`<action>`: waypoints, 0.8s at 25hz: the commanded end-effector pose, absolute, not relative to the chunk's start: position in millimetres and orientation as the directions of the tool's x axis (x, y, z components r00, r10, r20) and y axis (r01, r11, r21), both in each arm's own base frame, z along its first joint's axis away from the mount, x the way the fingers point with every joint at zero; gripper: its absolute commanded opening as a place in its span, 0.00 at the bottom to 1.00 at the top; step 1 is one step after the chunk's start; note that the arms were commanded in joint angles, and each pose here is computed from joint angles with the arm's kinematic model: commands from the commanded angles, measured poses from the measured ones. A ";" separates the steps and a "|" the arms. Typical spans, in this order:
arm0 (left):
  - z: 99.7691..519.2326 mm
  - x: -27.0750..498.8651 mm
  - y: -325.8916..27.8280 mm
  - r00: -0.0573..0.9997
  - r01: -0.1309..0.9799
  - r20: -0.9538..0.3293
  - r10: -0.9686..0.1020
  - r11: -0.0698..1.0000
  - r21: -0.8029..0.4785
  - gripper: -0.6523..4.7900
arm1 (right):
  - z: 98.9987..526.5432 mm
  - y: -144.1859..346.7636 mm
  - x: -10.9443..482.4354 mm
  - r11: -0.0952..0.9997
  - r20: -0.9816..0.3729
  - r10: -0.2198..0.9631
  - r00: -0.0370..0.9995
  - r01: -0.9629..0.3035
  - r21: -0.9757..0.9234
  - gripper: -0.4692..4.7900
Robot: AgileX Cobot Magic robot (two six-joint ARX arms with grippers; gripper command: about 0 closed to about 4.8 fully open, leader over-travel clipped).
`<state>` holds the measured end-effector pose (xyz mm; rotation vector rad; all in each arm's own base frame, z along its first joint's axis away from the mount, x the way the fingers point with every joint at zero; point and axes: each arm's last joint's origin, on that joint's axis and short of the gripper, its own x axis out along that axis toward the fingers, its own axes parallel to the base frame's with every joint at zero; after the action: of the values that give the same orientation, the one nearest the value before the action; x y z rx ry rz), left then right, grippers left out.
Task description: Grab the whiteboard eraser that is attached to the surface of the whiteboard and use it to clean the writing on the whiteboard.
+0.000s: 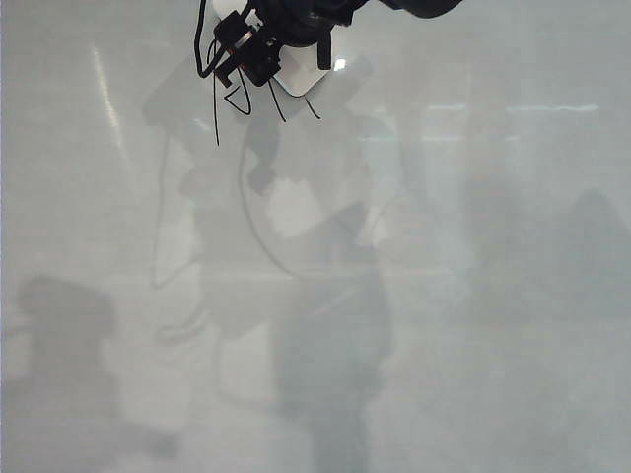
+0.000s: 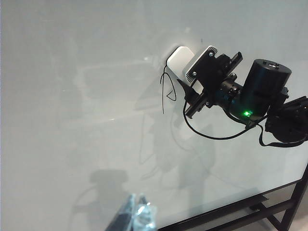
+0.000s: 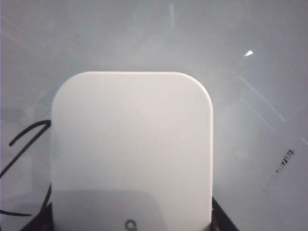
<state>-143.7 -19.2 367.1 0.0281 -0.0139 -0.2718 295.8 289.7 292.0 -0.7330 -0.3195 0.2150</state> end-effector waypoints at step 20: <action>368.4 -143.9 -19.2 0.963 0.270 0.017 -0.270 0.962 0.033 0.11 | 248.1 314.5 294.3 0.640 0.067 0.395 0.916 -0.222 -0.735 0.46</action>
<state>-143.7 -19.2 367.1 0.0276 -0.0131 -0.2719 290.3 316.1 247.0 -0.8211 -0.2265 0.3634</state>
